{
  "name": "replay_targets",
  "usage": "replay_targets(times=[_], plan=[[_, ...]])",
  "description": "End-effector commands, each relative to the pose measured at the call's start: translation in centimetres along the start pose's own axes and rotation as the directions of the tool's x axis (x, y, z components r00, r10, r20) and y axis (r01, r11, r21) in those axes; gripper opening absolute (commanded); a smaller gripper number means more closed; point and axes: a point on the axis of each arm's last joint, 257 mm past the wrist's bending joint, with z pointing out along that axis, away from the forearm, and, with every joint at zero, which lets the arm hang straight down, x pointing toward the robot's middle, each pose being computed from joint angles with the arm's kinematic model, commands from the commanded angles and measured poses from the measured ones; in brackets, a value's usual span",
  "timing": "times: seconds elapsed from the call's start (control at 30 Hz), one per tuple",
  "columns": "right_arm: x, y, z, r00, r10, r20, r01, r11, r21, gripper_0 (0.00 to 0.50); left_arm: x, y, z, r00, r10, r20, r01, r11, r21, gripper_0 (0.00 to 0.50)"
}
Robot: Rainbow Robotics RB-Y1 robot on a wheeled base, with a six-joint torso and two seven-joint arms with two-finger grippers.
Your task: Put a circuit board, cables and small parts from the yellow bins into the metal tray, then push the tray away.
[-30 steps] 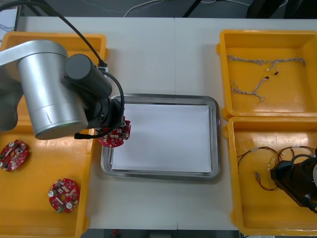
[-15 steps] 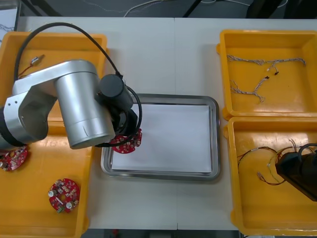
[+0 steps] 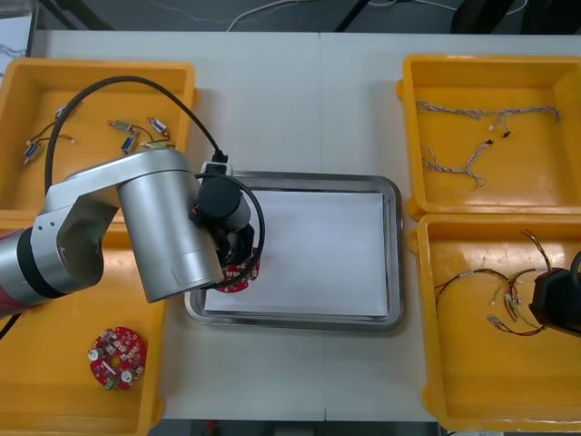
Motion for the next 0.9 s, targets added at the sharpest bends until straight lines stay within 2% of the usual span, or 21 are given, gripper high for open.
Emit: replay_targets(times=[0.03, 0.23, 0.4, 0.57, 0.7, 0.9], plan=[[-2.6, 0.0, -2.9, 0.974, -0.207, 0.094, 0.207, 0.978, 0.018, 0.000, 1.3, -1.3, -0.4, 0.998, 0.059, 0.012, -0.059, 0.998, 0.034, 0.000], [-3.5, 0.6, -4.1, 0.929, -0.351, 0.117, 0.354, 0.935, -0.007, 0.000, 1.5, -1.4, -0.2, 0.998, 0.064, 0.021, -0.065, 0.997, 0.032, 0.000], [-4.3, 0.8, -5.0, 0.865, -0.483, 0.137, 0.485, 0.874, 0.019, 0.000, 1.5, -2.2, 0.1, 0.998, 0.059, 0.019, -0.060, 0.998, 0.031, 0.000], [-4.9, 1.6, -5.7, 0.804, -0.574, 0.155, 0.578, 0.815, 0.022, 0.000, 1.4, -2.7, 0.3, 0.998, 0.057, 0.020, -0.058, 0.998, 0.032, 0.000], [-5.2, 2.5, -6.3, 0.755, -0.633, 0.170, 0.641, 0.767, 0.011, 0.000, 1.5, -2.4, 0.7, 0.998, 0.058, 0.019, -0.059, 0.998, 0.018, 0.000], [-5.0, 3.8, -6.9, 0.713, -0.677, 0.182, 0.692, 0.722, -0.022, 0.000, 1.8, -1.7, 1.3, 0.998, 0.063, 0.020, -0.063, 0.998, -0.008, 0.000]])
